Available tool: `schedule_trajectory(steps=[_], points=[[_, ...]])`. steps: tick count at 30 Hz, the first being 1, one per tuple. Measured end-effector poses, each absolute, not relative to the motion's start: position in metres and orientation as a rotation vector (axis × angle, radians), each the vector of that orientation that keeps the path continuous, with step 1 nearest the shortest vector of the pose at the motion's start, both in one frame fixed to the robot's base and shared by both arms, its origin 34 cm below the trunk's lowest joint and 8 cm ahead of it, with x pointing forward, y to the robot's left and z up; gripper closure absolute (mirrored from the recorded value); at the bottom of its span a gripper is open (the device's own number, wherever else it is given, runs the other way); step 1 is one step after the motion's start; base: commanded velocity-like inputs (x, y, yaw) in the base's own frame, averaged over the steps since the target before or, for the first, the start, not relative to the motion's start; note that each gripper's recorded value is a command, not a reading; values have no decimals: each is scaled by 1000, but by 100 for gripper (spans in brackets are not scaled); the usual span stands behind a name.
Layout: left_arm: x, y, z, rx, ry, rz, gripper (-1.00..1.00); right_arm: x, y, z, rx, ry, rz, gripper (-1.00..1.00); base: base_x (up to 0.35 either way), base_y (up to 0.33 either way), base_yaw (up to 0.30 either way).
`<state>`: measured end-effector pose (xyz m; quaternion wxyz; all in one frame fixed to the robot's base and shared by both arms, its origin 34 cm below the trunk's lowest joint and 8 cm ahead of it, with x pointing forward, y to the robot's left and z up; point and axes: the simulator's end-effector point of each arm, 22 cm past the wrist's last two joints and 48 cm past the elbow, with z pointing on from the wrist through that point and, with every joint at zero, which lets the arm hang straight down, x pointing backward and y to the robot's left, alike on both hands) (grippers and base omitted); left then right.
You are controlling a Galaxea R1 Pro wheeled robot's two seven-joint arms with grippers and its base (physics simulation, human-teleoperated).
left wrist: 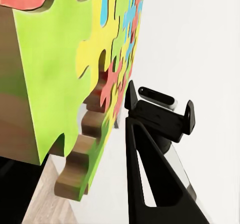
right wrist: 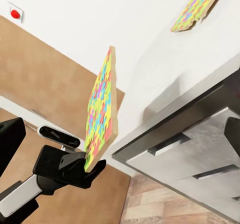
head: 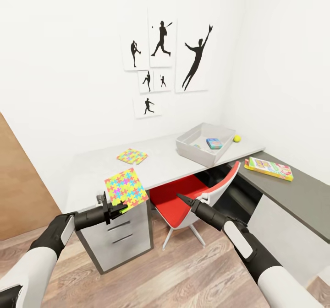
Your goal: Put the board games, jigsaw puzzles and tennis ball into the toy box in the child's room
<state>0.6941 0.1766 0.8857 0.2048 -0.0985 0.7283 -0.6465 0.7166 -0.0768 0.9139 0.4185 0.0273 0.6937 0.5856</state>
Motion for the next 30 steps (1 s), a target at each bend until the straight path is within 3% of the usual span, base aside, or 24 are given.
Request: schedule_trajectory(steps=[30], points=[[684, 166, 921, -246, 2094, -1811, 100, 713, -75, 959, 56, 1735, 1474, -100, 0, 0, 0]])
